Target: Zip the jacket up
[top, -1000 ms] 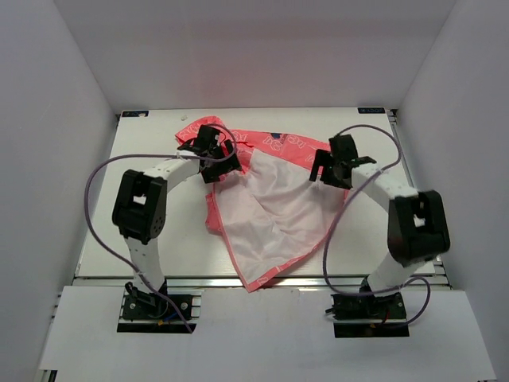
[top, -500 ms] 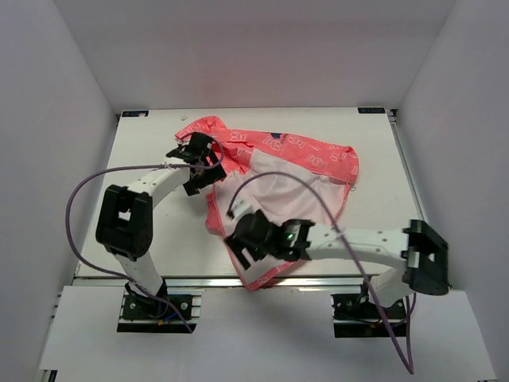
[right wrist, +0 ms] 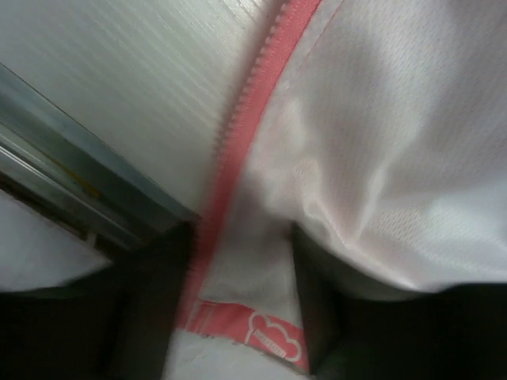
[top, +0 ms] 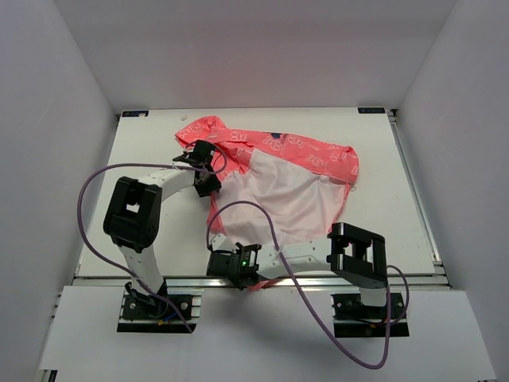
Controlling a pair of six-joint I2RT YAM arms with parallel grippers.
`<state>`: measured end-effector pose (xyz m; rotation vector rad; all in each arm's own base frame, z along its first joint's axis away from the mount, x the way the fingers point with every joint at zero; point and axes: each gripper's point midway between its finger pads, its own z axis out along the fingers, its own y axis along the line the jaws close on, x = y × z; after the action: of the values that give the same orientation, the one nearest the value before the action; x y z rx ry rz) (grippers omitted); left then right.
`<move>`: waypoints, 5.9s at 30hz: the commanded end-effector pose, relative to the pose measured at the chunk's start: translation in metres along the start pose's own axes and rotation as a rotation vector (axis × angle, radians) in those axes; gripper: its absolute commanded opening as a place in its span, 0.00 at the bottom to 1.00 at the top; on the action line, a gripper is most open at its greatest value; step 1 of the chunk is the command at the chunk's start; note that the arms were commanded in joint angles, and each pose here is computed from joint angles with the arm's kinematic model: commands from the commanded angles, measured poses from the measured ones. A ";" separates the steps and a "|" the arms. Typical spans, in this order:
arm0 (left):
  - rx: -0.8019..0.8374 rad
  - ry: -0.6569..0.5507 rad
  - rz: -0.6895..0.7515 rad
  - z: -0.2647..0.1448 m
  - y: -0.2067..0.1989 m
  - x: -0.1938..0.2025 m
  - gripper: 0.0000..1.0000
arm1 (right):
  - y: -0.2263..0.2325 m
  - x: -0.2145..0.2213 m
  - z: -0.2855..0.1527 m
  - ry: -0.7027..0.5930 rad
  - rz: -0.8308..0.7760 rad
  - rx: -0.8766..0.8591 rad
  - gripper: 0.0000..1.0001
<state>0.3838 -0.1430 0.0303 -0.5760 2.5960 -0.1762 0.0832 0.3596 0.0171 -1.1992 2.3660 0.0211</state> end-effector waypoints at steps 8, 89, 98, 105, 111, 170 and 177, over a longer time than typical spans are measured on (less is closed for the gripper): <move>-0.034 -0.044 0.019 0.004 0.001 -0.013 0.00 | -0.015 -0.020 -0.028 -0.087 0.079 0.023 0.00; 0.334 -0.142 0.363 -0.086 -0.124 -0.052 0.98 | -0.255 0.017 -0.040 -0.247 0.653 -0.002 0.80; 0.467 0.116 0.358 -0.090 -0.099 0.078 0.98 | -0.223 0.032 -0.013 -0.107 0.554 -0.004 0.74; 0.299 0.198 0.328 -0.052 -0.048 0.114 0.98 | -0.224 0.057 0.006 -0.016 0.612 0.073 0.59; 0.012 0.198 0.323 -0.025 0.011 0.120 0.98 | -0.232 0.083 0.005 0.044 0.667 0.173 0.06; 0.047 0.051 0.242 -0.063 0.036 0.077 0.98 | -0.192 0.044 -0.008 -0.013 0.494 0.003 0.57; 0.058 0.044 0.242 -0.068 0.033 0.074 0.98 | -0.193 0.042 0.001 -0.015 0.522 0.019 0.28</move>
<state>0.2762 -0.1430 0.0357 -0.2499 2.7089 -0.1649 0.1947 0.1960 0.0245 -0.5856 2.6529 0.1451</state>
